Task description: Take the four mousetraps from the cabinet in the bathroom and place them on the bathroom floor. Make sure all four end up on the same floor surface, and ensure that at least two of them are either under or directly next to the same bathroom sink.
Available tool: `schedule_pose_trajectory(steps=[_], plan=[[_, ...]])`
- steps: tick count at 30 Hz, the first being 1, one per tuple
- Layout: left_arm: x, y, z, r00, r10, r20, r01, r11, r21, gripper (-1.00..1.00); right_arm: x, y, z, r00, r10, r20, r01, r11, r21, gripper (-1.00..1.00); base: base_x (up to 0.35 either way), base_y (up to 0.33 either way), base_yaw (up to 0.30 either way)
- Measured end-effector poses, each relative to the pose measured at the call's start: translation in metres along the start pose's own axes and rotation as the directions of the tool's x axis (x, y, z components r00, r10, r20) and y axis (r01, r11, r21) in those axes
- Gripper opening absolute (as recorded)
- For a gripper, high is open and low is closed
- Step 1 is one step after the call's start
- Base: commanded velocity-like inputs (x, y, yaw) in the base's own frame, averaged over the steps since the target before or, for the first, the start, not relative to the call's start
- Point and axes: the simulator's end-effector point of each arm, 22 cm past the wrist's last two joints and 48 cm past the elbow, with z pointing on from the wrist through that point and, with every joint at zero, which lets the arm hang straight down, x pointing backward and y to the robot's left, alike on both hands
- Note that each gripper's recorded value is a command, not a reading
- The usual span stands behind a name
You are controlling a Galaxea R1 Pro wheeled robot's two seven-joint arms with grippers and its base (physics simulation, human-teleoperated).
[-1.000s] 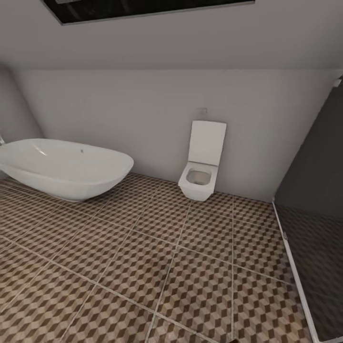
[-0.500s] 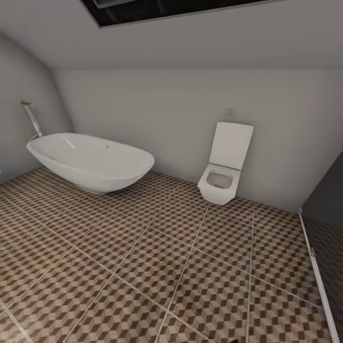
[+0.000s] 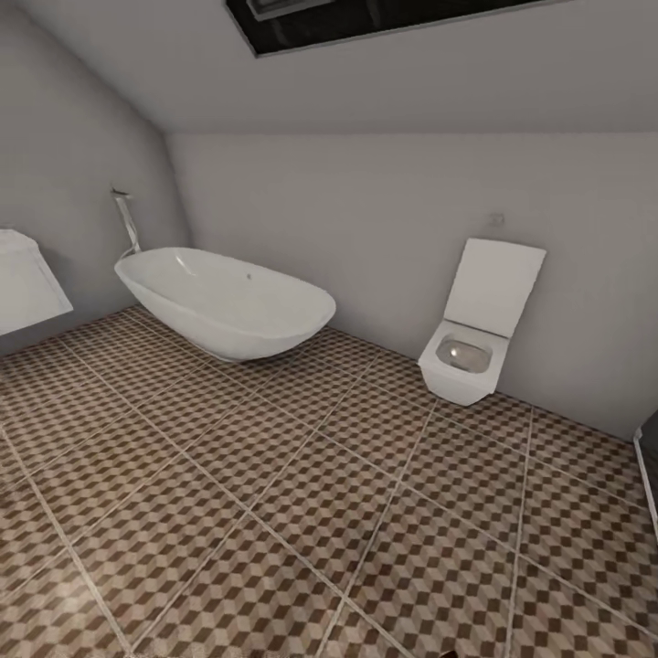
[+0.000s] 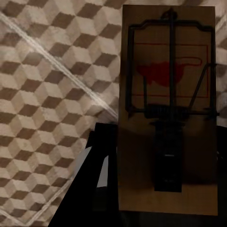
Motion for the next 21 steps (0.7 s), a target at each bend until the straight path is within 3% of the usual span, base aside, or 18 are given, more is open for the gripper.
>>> schedule_pose_trajectory(steps=[21], plan=[[0.0004, -0.0006, 0.0, 1.0, 0.001, -0.001, -0.001, 1.0, 0.001, -1.0, 0.0, -0.0001, 0.0, 1.0, 0.0, 0.0, 0.0, 1.0, 0.0, -1.0, 0.0, 0.0, 0.289]])
